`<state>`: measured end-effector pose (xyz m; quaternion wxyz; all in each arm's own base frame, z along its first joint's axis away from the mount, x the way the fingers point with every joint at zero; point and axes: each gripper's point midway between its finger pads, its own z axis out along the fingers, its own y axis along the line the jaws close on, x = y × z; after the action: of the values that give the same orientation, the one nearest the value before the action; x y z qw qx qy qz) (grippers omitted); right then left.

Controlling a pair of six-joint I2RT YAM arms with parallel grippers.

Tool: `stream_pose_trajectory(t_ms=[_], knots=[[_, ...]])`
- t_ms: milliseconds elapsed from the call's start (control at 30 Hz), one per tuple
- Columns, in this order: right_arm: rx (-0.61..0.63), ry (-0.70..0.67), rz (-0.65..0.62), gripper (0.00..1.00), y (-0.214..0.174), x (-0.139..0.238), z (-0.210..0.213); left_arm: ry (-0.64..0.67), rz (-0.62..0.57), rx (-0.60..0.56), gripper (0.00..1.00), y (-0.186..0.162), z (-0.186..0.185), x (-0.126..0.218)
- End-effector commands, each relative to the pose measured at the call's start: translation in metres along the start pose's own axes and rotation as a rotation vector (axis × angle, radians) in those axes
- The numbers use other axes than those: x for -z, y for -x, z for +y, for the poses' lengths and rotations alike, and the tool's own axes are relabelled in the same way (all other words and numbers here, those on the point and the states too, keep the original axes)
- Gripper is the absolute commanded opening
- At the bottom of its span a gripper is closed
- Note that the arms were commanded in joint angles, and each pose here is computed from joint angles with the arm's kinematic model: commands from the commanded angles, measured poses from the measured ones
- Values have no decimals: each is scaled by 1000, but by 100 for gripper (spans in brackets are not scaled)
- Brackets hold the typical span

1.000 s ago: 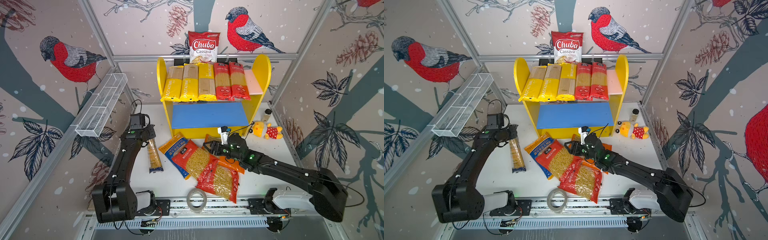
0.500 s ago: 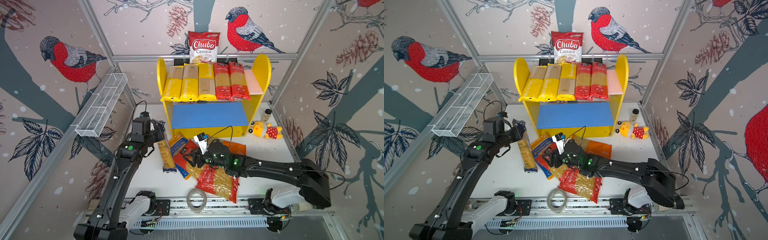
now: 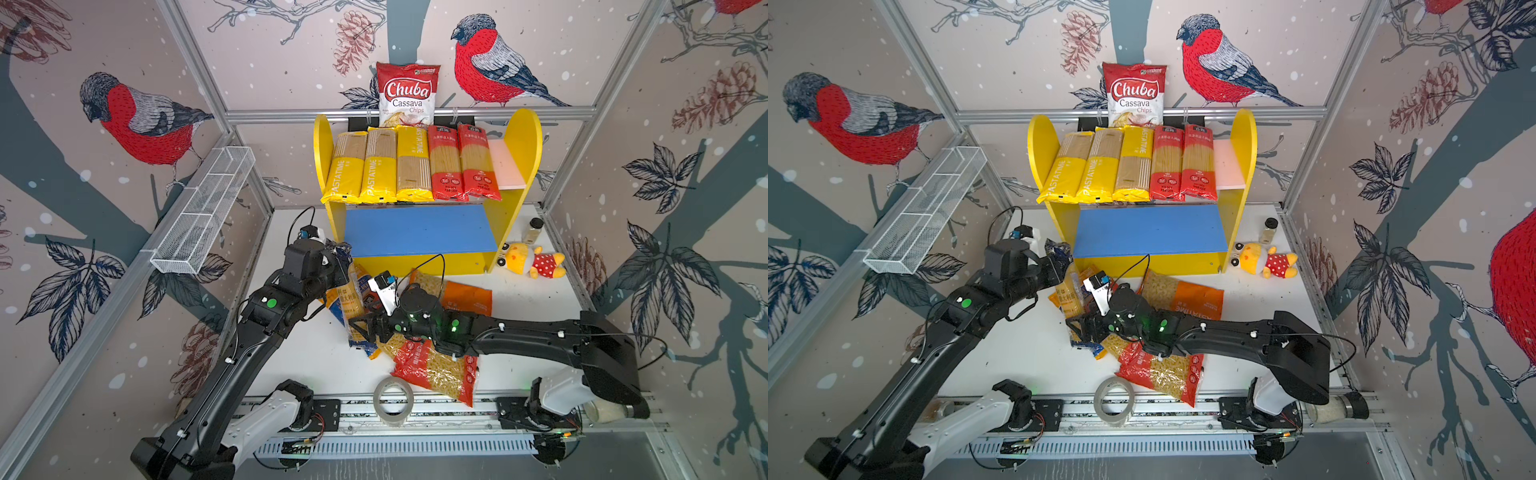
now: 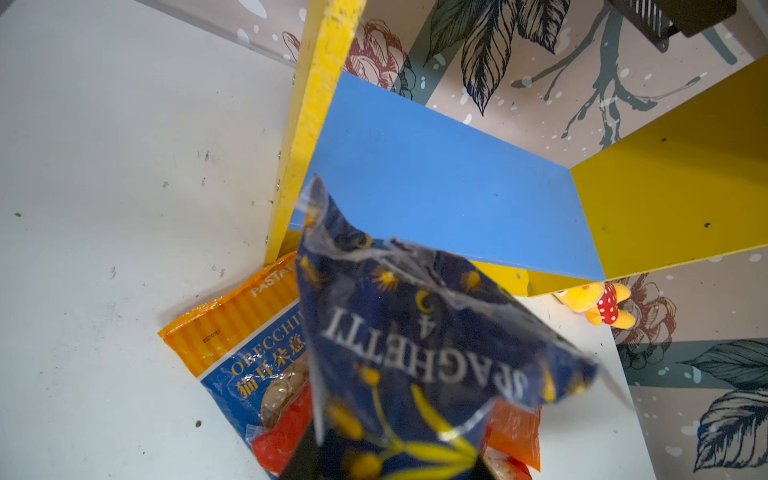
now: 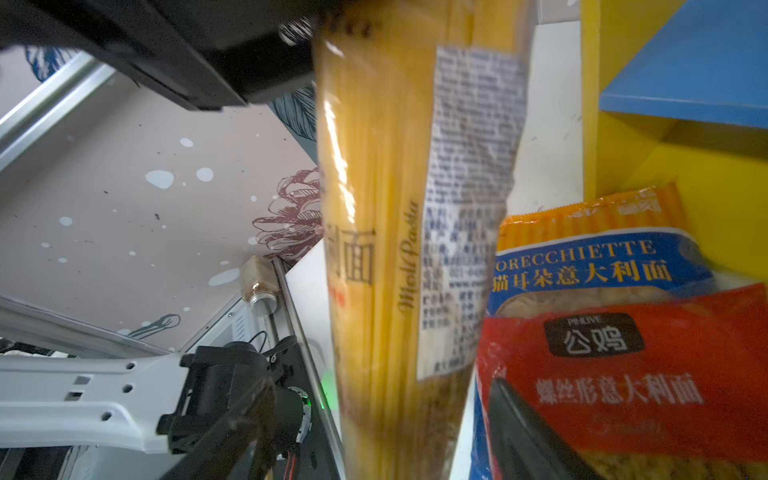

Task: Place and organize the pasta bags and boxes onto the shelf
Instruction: 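Raise the package upright with both grippers in front of the shelf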

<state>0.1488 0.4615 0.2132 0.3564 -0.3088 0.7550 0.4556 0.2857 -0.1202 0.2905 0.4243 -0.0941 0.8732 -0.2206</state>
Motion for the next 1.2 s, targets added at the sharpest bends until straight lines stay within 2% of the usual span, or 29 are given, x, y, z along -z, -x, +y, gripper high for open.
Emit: stream_pose_trajectory(t_ms=[0, 167, 367, 633, 800, 933, 1167], knots=[[4, -43, -15, 79, 5, -5, -7, -94, -87, 29, 16, 24, -26, 5], [-29, -63, -20, 70, 11, -9, -21, -130, -72, 28, 16, 20, -40, 5], [-30, -45, -35, 43, 17, -6, -22, -183, -59, 22, 16, 18, -59, 3], [-53, -57, -87, 21, 24, 10, -36, -216, -50, -2, 26, 22, -71, 1], [-40, -19, -115, 17, 30, 20, -31, -236, -61, -16, 36, 25, -76, 2], [-32, 6, -114, 13, 29, 22, -26, -261, -53, -24, 47, 24, -80, 2], [-25, 17, -119, 9, 29, 25, -26, -288, -97, -69, 63, 36, -87, 19]])
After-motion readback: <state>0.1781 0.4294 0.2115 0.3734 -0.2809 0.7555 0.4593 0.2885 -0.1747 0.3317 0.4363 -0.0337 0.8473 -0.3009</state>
